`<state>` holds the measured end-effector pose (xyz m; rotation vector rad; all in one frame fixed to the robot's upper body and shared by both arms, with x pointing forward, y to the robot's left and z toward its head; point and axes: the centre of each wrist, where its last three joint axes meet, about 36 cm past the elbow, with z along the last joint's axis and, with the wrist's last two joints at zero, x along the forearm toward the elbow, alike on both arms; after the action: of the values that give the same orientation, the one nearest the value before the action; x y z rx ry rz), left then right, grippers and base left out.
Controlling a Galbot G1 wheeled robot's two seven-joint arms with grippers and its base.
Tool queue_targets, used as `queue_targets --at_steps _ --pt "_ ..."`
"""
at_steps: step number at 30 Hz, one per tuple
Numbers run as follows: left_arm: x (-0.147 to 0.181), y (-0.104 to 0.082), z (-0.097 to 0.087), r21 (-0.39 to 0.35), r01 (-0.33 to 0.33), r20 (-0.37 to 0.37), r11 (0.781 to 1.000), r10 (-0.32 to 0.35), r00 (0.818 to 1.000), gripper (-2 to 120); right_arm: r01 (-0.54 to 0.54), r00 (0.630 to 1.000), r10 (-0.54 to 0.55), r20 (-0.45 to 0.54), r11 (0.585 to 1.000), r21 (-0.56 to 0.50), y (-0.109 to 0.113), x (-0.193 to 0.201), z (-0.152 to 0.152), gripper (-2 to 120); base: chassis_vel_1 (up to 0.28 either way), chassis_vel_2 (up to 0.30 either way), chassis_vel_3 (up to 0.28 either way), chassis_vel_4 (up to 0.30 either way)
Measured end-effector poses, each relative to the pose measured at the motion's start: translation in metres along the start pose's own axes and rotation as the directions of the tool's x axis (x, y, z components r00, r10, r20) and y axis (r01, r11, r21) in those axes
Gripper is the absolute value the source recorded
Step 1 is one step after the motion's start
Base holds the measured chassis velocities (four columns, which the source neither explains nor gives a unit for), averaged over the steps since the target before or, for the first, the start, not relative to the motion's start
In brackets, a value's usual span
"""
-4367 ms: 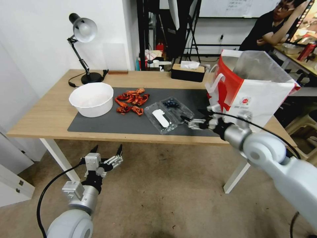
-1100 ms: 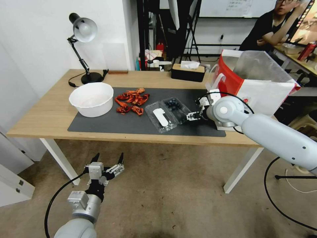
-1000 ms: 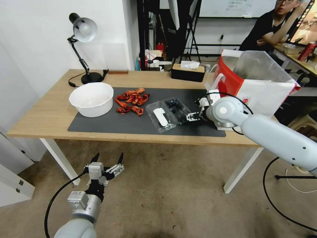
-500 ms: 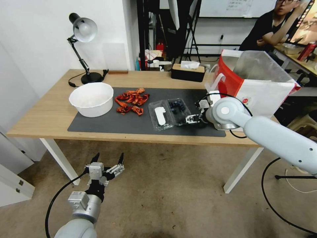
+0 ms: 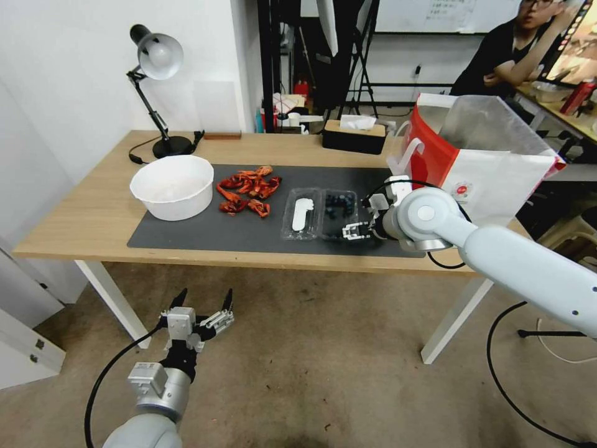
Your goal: Close the takeout container lid, then place the container into the takeout bag.
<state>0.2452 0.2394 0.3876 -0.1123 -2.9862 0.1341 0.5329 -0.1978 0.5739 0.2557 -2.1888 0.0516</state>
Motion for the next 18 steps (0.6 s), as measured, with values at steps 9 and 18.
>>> queue_targets --at_steps 9,18 --pt "0.002 -0.001 0.001 -0.004 0.003 0.002 1.0 -0.003 1.0 100 -0.007 1.0 0.007 0.016 1.0 -0.003 -0.004 0.003 0.0 100 0.0 0.0 0.0 0.0" --pt "0.003 -0.001 0.0 -0.007 0.004 0.006 1.0 -0.004 1.0 100 0.009 0.989 -0.013 0.15 1.0 0.026 -0.019 0.011 -0.008 100 0.0 0.0 0.0 0.0"
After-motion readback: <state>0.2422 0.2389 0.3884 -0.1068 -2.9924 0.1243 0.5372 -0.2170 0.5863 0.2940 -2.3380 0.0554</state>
